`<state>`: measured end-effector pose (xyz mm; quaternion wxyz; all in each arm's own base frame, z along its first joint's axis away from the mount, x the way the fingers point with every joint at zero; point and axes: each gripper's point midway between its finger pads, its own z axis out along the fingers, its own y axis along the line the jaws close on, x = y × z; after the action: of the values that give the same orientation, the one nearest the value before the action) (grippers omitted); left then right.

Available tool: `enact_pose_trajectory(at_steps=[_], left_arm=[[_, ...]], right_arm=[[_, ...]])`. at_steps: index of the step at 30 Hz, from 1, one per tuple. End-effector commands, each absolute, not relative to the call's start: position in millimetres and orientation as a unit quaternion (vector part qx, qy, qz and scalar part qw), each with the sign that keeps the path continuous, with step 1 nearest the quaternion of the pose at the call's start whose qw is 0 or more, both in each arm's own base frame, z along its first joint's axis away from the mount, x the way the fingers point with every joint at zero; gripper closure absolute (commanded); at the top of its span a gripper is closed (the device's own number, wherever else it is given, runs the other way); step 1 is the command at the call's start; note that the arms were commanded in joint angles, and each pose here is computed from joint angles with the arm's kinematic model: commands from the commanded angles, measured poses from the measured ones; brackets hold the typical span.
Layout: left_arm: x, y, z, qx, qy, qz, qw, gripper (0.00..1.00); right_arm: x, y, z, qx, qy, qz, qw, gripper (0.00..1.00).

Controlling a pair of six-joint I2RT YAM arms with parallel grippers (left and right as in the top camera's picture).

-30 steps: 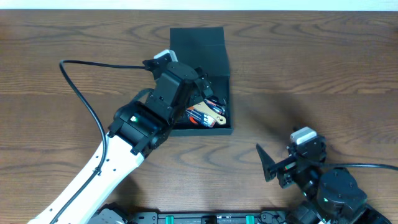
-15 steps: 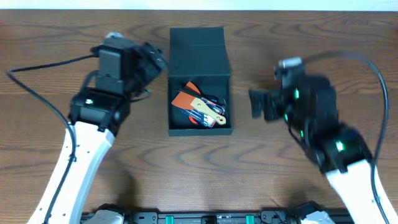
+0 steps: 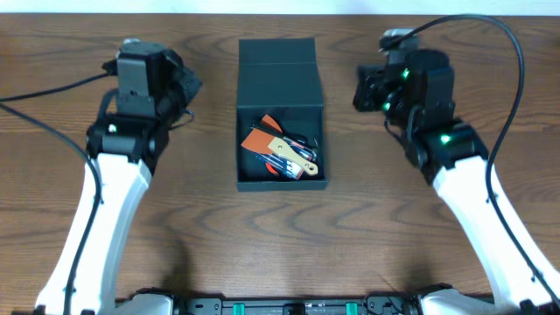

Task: Pack container
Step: 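Raise both grippers to the box lid's two sides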

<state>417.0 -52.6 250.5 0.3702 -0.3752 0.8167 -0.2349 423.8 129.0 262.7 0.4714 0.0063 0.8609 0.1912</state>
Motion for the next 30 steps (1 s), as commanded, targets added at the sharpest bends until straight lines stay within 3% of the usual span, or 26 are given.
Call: enact_pose_trajectory(at_steps=[1, 14, 30], left_arm=[[433, -48, 228, -0.392, 0.818, -0.262, 0.331, 0.94], [487, -47, 120, -0.507, 0.751, -0.402, 0.130, 0.95], [513, -81, 54, -0.521, 0.721, -0.458, 0.001, 0.94]], right_arm=[[447, 108, 258, 0.099, 0.858, 0.229, 0.449, 0.99], [502, 88, 154, 0.265, 0.855, 0.351, 0.276, 0.99], [513, 111, 49, 0.390, 0.806, 0.431, 0.111, 0.99]])
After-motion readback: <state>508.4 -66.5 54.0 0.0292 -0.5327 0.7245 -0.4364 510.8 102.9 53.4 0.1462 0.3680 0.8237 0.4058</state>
